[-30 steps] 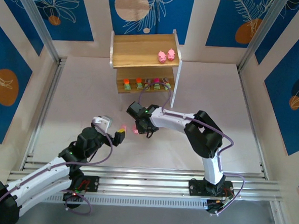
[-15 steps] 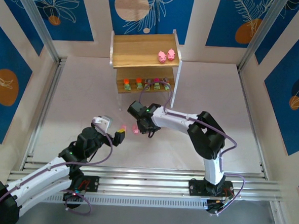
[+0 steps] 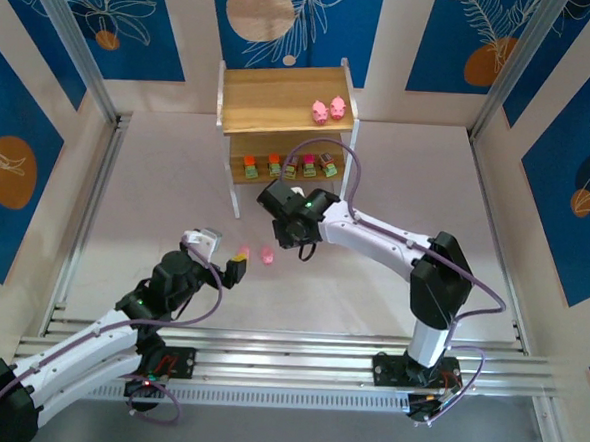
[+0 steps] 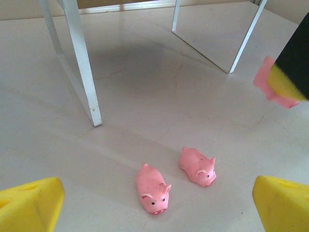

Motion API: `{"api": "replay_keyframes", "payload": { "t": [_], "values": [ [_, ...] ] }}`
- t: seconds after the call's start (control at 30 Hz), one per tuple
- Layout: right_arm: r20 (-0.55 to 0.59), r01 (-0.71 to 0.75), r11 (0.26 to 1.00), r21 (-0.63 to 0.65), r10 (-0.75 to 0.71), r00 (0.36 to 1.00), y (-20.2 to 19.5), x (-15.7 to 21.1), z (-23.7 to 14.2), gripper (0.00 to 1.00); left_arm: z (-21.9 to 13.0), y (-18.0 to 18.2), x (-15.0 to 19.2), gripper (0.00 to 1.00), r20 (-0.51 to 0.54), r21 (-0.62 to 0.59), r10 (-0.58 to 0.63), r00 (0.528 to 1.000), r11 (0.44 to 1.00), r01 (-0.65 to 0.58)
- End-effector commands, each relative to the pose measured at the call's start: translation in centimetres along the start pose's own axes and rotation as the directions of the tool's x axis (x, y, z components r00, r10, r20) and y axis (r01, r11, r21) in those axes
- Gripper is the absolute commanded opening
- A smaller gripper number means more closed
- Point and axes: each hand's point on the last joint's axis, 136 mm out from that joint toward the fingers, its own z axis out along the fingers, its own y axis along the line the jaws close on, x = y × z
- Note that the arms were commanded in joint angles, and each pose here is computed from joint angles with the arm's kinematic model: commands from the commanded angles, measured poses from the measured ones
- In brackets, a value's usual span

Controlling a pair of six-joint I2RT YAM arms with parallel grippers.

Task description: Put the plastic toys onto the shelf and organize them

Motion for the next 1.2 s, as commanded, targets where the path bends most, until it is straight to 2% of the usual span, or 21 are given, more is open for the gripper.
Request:
{"api": "replay_keyframes", "payload": {
  "t": [0.0, 0.57, 1.17],
  "values": [
    [0.051, 0.021, 1.0, -0.008, -0.02, 0.999, -0.4, -1.3, -3.5, 0.3, -0.1, 0.4, -0.5, 1.0, 0.023, -0.014, -0.001, 1.0, 1.0, 0.001],
    [0.223, 0.049, 0.998, -0.027, -0.042, 0.974, -1.0, -6.4, -11.4, 0.3, 0.1, 0.0, -0.5, 1.0, 0.019, 0.005, 0.007, 1.0, 1.0, -0.007],
    [0.405, 0.082, 0.997, -0.009, -0.072, 0.911, -2.7, -13.3, -18.6, 0.3, 0.5, -0.8, -0.2, 1.0, -0.005, 0.049, 0.021, 1.0, 0.999, -0.021]
  ]
}}
